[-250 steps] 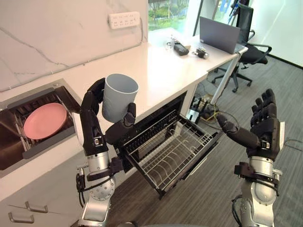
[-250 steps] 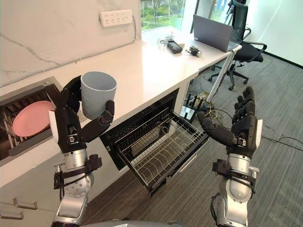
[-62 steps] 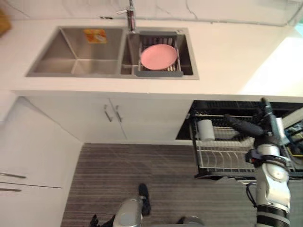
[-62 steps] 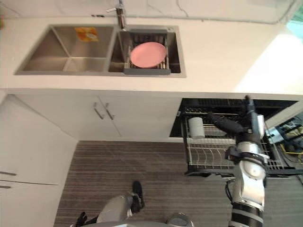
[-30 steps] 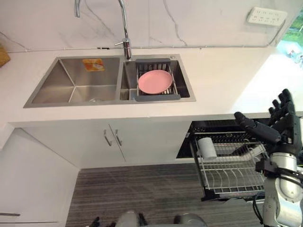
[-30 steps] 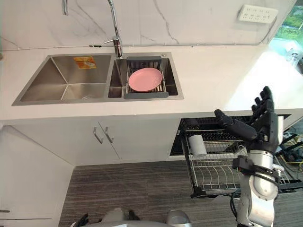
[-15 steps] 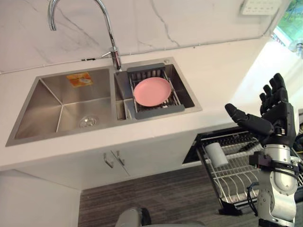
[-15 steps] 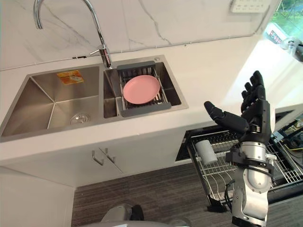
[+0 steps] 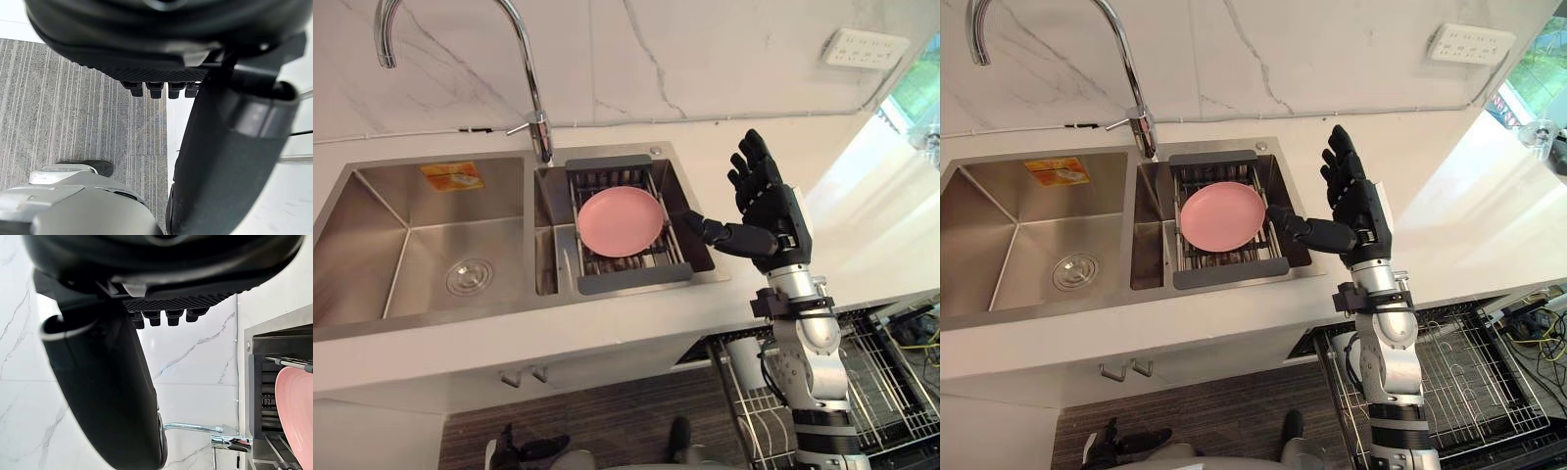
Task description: Walk over to the sink, pick up the cup, carry it to the dishwasher, place the cup inside the dishwasher, then close the dishwasher door
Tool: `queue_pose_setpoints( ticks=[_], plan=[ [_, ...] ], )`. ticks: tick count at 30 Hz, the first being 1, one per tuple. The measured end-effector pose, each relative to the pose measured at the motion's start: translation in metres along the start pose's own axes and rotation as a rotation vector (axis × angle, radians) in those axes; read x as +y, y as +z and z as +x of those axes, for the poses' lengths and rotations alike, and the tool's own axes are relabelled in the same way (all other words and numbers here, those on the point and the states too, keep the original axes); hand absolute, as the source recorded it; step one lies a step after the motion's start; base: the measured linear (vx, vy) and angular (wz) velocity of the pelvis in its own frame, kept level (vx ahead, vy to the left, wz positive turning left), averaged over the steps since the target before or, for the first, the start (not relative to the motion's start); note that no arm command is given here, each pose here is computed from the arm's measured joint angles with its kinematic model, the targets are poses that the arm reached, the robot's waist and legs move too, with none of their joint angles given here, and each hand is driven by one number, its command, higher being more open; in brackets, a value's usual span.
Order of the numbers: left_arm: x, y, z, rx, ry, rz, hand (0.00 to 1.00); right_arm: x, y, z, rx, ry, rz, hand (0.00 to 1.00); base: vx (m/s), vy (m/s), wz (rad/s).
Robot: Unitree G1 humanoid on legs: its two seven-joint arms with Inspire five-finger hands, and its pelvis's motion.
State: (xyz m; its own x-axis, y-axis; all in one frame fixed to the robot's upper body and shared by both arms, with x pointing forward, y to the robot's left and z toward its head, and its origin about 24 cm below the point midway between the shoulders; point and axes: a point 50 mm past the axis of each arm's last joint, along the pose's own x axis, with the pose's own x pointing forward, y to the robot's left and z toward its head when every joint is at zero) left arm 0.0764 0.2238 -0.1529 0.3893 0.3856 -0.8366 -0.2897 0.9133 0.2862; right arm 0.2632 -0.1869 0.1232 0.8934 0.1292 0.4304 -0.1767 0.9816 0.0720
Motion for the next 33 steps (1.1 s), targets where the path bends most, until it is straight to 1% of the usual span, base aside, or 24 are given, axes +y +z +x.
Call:
queue_pose_setpoints(
  ticks=[7, 12, 14, 16, 18, 19, 20, 23, 25, 27, 30, 33],
  plan=[
    [0.0, 0.0, 0.0, -0.013, -0.003, -0.008, 1.0, 0.0, -0.001, -0.002, 0.005, 0.009, 0.004, 1.0, 0.0, -0.001, 0.04],
    [0.004, -0.005, 0.0, -0.028, -0.028, -0.006, 1.0, -0.001, -0.005, -0.01, 0.037, 0.04, -0.022, 1.0, 0.02, -0.037, 0.05],
    [0.005, -0.008, 0.0, -0.036, -0.045, -0.005, 1.0, -0.003, 0.002, -0.009, 0.051, 0.075, -0.179, 1.0, 0.01, -0.05, -0.04],
    [0.004, -0.006, 0.0, -0.06, -0.075, 0.017, 1.0, -0.004, 0.019, -0.004, 0.025, 0.117, -0.479, 1.0, 0.0, -0.038, -0.12],
    [0.005, -0.006, 0.0, -0.065, -0.088, 0.022, 1.0, -0.002, 0.039, 0.005, -0.055, 0.14, -0.767, 1.0, -0.01, -0.025, -0.21],
    [0.006, -0.007, 0.001, -0.057, -0.088, 0.023, 1.0, 0.0, 0.045, 0.008, -0.081, 0.145, -0.838, 1.0, -0.03, -0.035, -0.26],
    [0.007, -0.009, 0.001, -0.043, -0.085, 0.011, 1.0, 0.004, 0.057, 0.014, -0.15, 0.145, -0.996, 1.0, -0.03, -0.031, -0.19],
    [0.012, -0.011, 0.002, -0.034, -0.077, 0.017, 1.0, 0.014, 0.071, 0.021, -0.248, 0.17, -1.186, 1.0, -0.02, -0.022, -0.05],
    [0.014, -0.011, 0.002, -0.028, -0.074, 0.02, 1.0, 0.021, 0.071, 0.023, -0.269, 0.216, -1.226, 1.0, -0.03, -0.03, 0.01],
    [0.017, -0.014, 0.003, -0.007, -0.064, 0.008, 1.0, 0.034, 0.065, 0.025, -0.276, 0.321, -1.323, 1.0, -0.04, -0.035, 0.05],
    [0.019, -0.015, 0.003, 0.005, -0.059, 0.005, 1.0, 0.047, 0.057, 0.025, -0.268, 0.449, -1.39, 1.0, -0.04, -0.026, 0.05],
    [0.02, -0.014, 0.003, 0.007, -0.056, 0.007, 1.0, 0.058, 0.05, 0.025, -0.251, 0.562, -1.398, 1.0, -0.01, -0.008, 0.01]
  ],
)
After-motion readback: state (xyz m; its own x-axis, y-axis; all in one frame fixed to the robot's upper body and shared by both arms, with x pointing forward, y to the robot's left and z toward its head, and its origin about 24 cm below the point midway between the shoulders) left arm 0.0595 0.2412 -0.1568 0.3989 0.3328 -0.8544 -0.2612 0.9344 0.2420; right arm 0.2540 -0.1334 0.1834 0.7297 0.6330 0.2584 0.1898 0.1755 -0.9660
